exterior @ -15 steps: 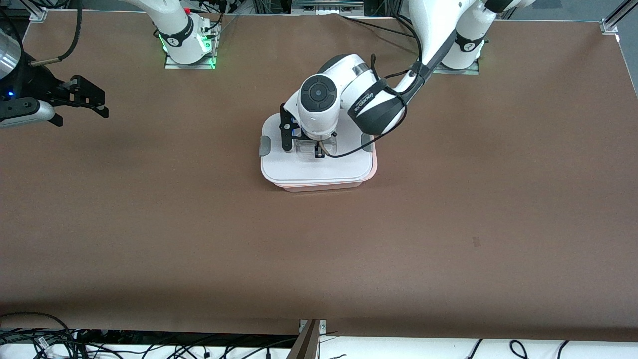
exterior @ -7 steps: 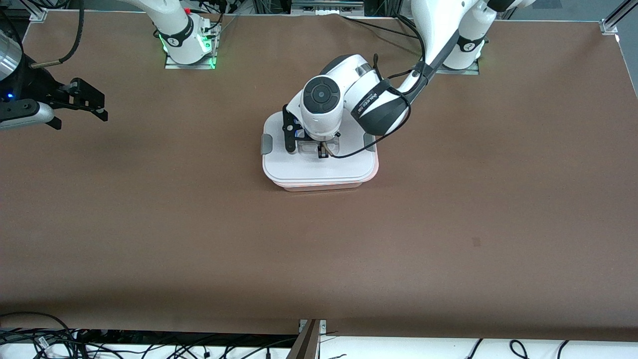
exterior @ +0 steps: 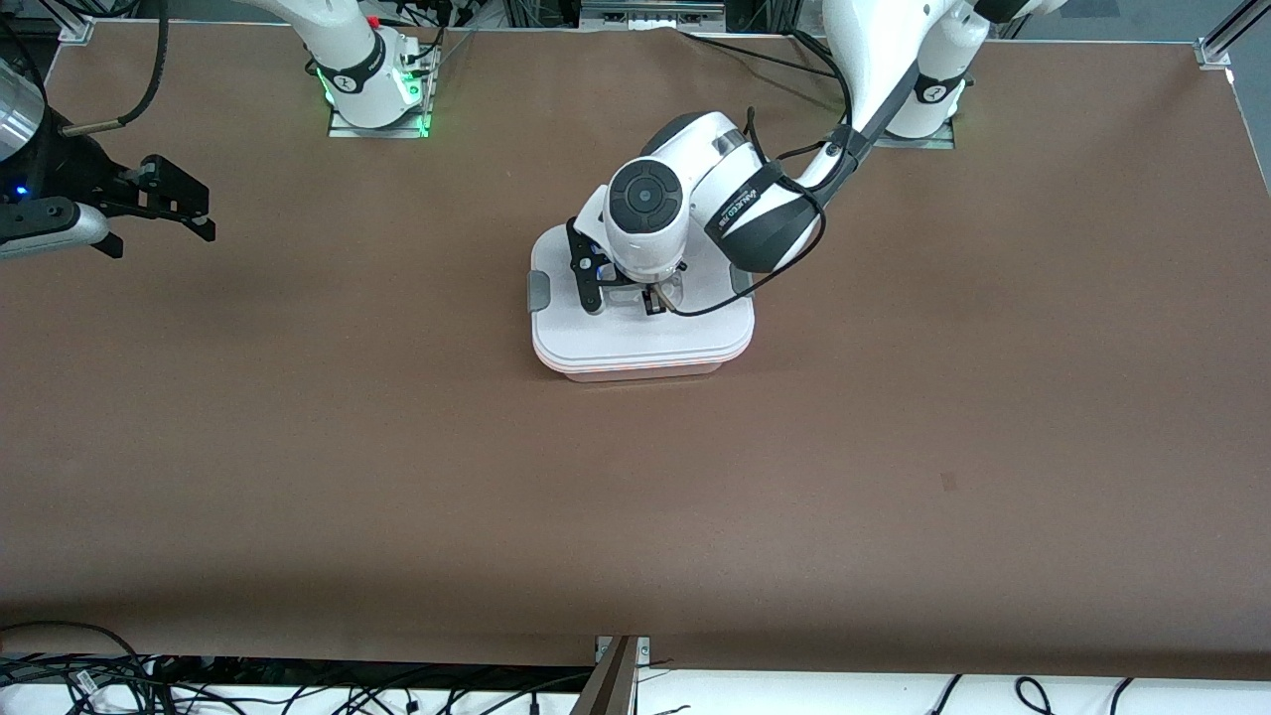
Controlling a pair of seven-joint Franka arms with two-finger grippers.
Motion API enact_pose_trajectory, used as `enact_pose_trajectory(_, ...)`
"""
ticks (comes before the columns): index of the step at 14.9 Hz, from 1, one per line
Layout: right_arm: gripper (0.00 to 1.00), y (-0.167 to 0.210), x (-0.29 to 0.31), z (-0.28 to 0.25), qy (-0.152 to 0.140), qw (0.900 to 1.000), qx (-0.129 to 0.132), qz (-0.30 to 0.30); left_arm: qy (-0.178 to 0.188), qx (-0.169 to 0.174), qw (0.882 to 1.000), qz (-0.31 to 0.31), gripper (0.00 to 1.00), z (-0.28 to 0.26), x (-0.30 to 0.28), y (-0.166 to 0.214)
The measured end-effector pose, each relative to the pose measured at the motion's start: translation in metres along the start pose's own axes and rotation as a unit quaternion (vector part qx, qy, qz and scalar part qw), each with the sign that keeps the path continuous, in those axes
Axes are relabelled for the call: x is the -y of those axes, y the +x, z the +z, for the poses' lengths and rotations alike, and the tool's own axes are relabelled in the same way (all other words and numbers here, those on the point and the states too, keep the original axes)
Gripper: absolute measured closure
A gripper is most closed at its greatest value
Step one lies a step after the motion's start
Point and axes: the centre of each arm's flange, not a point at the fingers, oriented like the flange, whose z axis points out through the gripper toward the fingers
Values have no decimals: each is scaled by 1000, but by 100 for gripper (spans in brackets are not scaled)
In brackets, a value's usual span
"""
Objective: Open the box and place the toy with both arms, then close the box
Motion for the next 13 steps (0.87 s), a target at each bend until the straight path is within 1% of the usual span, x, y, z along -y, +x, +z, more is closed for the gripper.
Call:
enact_pose_trajectory(5,0,0,0,0,0,1000,0,-1,6,-8,1000,-4,93,0,3,0)
enact_pose_trajectory(9,0,0,0,0,0,1000,0,-5,9,-7,1000,-2,93,-1,2,1)
enact_pose_trajectory(13,0,0,0,0,0,1000,0,-6,23,1,1000,9,93,-1,-5,4)
